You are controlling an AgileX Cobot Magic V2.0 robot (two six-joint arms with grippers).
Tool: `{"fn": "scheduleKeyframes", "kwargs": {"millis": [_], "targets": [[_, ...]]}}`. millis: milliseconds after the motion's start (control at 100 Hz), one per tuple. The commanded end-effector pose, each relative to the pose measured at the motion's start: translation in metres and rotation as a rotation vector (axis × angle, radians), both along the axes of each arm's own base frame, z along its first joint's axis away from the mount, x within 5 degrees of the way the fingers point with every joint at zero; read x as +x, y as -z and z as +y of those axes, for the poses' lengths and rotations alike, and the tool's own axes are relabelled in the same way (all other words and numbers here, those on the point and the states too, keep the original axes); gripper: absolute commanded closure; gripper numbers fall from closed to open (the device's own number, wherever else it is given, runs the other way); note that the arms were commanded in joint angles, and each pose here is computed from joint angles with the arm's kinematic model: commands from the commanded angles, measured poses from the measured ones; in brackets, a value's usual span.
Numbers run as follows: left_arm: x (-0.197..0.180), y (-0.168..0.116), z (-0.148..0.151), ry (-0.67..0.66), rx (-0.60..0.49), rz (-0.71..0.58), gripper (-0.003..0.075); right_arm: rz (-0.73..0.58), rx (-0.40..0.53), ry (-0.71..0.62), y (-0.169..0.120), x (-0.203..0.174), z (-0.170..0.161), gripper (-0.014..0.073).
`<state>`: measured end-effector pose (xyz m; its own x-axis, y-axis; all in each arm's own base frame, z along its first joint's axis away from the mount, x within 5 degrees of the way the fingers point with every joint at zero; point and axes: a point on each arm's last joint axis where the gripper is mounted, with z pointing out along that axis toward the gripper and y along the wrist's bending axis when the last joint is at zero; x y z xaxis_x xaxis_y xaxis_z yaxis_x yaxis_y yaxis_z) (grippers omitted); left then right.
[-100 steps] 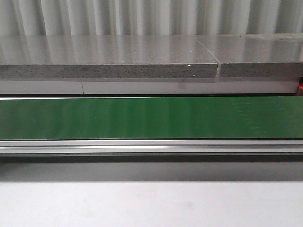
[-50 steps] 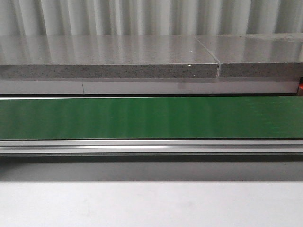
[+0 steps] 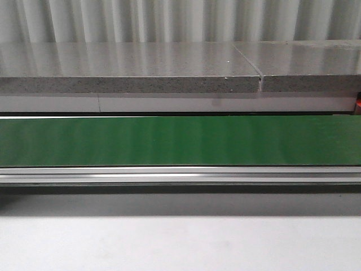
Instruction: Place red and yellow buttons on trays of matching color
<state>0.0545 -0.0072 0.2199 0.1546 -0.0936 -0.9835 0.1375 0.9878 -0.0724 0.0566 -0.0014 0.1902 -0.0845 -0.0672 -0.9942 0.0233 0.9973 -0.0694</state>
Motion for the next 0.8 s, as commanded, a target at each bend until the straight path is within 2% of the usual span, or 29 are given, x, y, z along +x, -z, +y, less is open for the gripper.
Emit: {"fn": "scheduleKeyframes", "kwargs": {"millis": [0,240,790], "targets": [[-0.0020,0.0076,-0.0009,0.016,-0.011,-0.056,0.0740,-0.107,-0.015,0.006,-0.0109,-0.0012,-0.0005,0.0663],[-0.0007,0.0137,-0.0003,0.008,-0.004,0.012,0.0740,-0.106,-0.015,0.006,-0.0108,-0.0011,-0.0005,0.0663],[-0.0007,0.0137,-0.0003,0.008,-0.004,0.012,0.0740,-0.106,-0.015,0.006,-0.0108,-0.0011,-0.0005,0.0663]]}}
